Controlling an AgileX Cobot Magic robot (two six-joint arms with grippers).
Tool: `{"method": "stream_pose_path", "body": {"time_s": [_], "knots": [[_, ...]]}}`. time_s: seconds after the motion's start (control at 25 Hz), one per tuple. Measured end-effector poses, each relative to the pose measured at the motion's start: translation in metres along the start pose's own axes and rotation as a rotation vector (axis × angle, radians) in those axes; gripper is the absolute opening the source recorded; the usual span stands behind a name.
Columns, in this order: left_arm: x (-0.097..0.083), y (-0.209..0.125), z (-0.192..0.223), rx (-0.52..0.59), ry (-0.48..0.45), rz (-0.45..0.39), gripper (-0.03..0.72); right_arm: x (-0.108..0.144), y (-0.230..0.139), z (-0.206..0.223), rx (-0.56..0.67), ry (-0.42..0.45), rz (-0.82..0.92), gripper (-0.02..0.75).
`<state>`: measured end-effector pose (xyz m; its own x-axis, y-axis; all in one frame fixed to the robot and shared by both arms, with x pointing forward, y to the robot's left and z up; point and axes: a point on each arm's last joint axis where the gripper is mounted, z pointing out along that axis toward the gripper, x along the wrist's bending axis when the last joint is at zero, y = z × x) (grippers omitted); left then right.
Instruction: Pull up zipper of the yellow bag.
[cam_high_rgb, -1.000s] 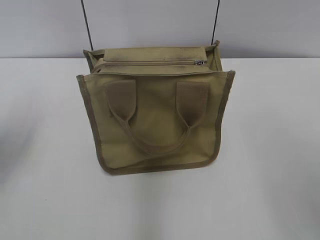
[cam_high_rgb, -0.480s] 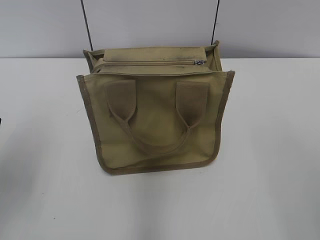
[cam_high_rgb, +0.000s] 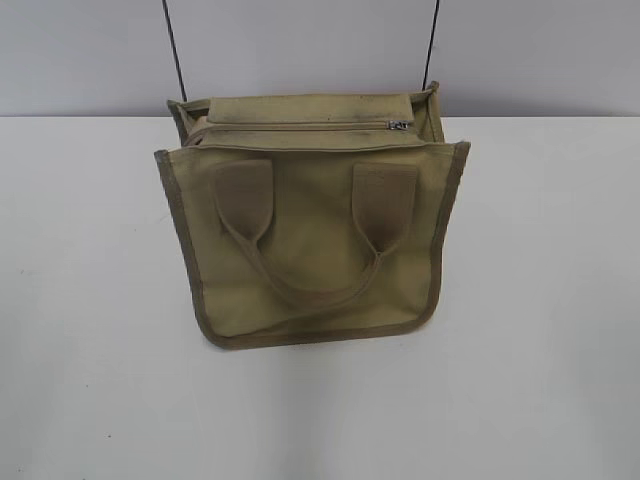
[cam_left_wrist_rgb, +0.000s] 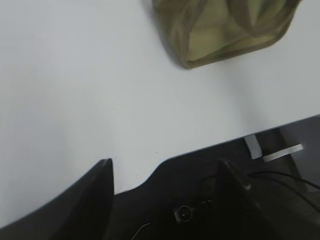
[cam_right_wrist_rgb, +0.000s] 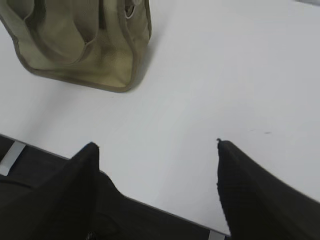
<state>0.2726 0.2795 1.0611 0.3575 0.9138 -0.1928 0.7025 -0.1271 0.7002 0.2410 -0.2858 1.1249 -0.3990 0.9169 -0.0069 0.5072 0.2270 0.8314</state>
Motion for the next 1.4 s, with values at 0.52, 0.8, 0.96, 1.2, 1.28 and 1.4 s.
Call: {"method": "stream_pose_path", "body": {"time_s": [0.52, 0.8, 0.96, 1.2, 1.28, 1.4], "knots": [[0.005, -0.027, -0.033, -0.209, -0.046, 0.146, 0.49, 0.0, -0.078, 0.029, 0.033, -0.042, 0.003, 0.535], [0.007, -0.024, -0.028, -0.256, -0.024, 0.197, 0.491, -0.003, -0.076, 0.036, -0.039, -0.067, 0.003, 0.535], [0.007, -0.023, -0.028, -0.261, -0.024, 0.198, 0.491, -0.004, -0.075, 0.04, -0.037, -0.065, 0.006, 0.535], [0.007, -0.023, -0.028, -0.265, -0.025, 0.2, 0.491, -0.004, -0.074, 0.041, -0.027, -0.063, 0.009, 0.535], [0.007, -0.023, -0.028, -0.264, -0.025, 0.2, 0.491, -0.004, -0.074, 0.041, -0.027, -0.063, 0.009, 0.535], [0.007, -0.023, -0.028, -0.264, -0.025, 0.2, 0.491, -0.004, -0.074, 0.041, -0.027, -0.062, 0.011, 0.535]]}}
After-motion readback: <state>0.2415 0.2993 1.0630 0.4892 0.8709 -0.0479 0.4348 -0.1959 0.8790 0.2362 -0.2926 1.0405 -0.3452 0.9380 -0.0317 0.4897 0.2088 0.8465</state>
